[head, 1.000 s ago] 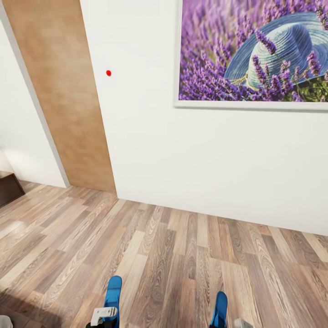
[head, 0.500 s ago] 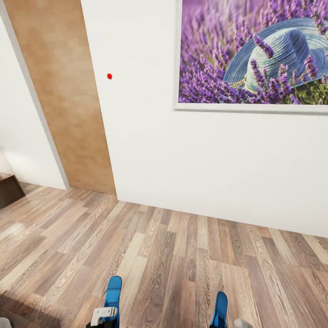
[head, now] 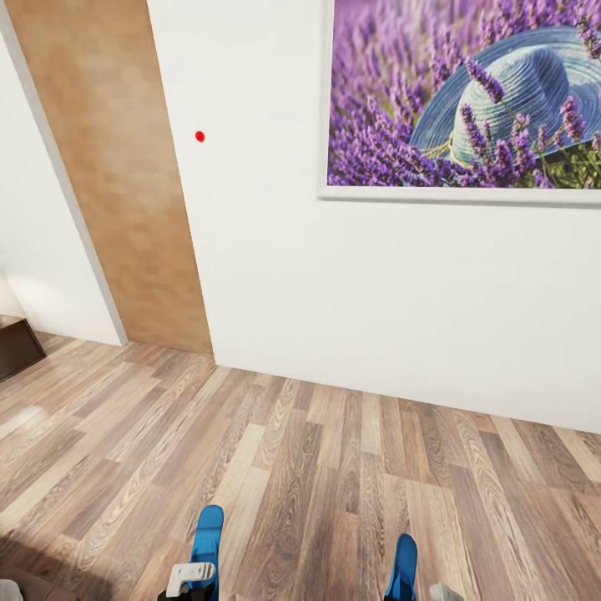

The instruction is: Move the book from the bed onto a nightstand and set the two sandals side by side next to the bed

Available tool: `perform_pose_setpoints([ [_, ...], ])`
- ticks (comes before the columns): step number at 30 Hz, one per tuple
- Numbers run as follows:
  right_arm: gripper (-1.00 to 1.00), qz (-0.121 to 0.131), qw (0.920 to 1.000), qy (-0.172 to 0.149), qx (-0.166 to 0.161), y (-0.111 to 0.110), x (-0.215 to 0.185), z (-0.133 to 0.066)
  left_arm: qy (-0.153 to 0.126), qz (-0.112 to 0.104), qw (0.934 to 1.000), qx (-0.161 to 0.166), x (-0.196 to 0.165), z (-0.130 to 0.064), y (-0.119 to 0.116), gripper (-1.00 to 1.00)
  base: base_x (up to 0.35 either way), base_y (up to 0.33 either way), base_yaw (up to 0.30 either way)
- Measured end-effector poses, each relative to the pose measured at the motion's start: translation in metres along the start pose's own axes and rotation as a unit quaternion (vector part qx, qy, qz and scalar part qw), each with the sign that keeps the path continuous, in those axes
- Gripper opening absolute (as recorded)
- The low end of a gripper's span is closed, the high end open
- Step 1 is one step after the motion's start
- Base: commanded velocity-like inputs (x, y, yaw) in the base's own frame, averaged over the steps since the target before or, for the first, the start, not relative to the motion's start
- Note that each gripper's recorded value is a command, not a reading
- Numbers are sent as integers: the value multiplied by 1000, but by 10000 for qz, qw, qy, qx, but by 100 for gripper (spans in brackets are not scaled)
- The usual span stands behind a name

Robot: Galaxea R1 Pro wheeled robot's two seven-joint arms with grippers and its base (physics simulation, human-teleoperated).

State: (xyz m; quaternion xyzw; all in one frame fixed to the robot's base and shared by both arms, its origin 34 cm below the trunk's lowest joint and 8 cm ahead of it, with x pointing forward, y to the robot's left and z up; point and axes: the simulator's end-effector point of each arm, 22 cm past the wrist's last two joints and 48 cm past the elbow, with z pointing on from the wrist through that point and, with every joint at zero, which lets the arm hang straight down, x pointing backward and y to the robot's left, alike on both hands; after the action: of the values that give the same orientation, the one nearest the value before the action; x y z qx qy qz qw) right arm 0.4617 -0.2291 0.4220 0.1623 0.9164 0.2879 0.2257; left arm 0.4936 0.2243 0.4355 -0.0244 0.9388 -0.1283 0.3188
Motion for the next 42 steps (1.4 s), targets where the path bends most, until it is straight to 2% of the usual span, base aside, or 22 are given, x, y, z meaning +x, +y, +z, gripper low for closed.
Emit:
perform_pose_setpoints([
  [9,-100,0,10000,-1,5,0,0,0,-7,-18,10000,-12,0,0,1,-100,94,0,0],
  [42,-100,1,10000,8,-30,2,1,0,-6,-18,10000,-14,0,0,1,-100,318,0,0],
])
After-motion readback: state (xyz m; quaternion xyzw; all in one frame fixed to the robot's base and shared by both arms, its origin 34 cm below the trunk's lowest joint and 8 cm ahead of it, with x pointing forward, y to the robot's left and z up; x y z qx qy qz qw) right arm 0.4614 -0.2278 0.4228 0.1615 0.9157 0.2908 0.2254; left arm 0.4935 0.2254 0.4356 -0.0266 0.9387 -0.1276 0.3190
